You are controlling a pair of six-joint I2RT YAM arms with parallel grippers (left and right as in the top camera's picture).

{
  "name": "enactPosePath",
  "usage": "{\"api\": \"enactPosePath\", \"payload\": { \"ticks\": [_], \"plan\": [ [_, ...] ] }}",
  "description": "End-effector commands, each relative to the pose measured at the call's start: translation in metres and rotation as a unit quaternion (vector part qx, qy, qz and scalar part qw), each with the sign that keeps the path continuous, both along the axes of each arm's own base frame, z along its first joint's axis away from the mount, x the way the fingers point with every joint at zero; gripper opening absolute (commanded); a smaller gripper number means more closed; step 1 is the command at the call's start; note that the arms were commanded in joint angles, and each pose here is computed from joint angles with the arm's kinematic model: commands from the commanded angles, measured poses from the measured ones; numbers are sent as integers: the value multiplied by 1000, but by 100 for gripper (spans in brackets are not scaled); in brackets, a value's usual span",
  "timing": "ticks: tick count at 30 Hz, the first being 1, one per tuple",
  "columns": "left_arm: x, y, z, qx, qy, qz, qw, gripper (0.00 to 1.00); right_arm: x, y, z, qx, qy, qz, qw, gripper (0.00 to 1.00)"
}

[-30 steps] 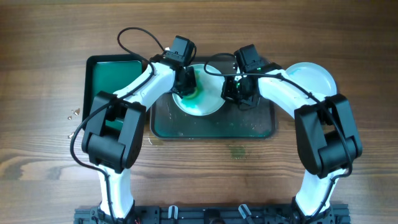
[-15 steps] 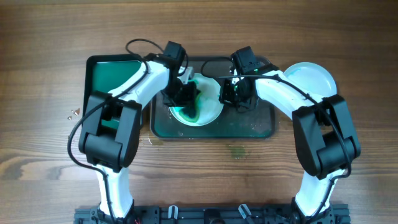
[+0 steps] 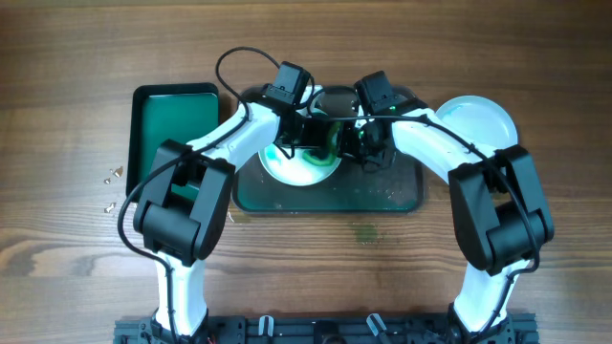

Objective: Clean dirty plates on tray and stack at the side
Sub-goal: 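Scrub the plate surface with the left-held sponge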

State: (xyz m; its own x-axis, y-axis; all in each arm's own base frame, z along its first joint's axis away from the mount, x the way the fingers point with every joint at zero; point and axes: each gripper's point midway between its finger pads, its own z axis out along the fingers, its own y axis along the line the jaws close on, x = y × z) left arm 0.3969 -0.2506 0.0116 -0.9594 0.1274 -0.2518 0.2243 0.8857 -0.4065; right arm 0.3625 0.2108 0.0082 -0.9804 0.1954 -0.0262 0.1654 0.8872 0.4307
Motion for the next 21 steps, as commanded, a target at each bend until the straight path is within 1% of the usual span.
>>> {"api": "enactPosePath", "payload": {
  "ticks": [1,3,6,7,9,14,15,16,17,18,19,21],
  "plan": [
    [32,69,-18,178,-66,115,975,4,-9,6,-5,2,11,12,1000,4],
    [41,101,-14,244,-92,148,954,4,-9,6,-5,1,11,12,1000,4],
    [46,138,-9,304,-104,198,926,4,-8,5,-6,-1,10,11,1000,4],
    [44,147,-9,313,-99,210,921,4,-8,5,-6,-1,10,11,1000,4],
    [37,157,-12,315,-74,228,918,4,-7,5,-6,-1,9,11,1000,4],
    [-4,141,-30,263,38,186,946,4,-6,5,-5,-1,6,9,1000,4],
    [-17,132,-32,244,68,156,955,4,-5,5,-5,0,5,9,1000,4],
    [-27,121,-33,221,92,124,963,4,-4,5,-5,0,3,8,1000,4],
    [-41,106,-33,183,121,79,972,4,-3,4,-5,1,2,7,1000,4],
    [-52,94,-31,151,142,47,977,4,-2,3,-5,1,2,6,1000,4],
    [-58,86,-29,128,155,28,979,4,-1,3,-5,2,0,5,1000,4],
    [-75,61,-20,52,182,-29,982,4,1,1,-4,4,-1,2,1000,4]
  ]
}}
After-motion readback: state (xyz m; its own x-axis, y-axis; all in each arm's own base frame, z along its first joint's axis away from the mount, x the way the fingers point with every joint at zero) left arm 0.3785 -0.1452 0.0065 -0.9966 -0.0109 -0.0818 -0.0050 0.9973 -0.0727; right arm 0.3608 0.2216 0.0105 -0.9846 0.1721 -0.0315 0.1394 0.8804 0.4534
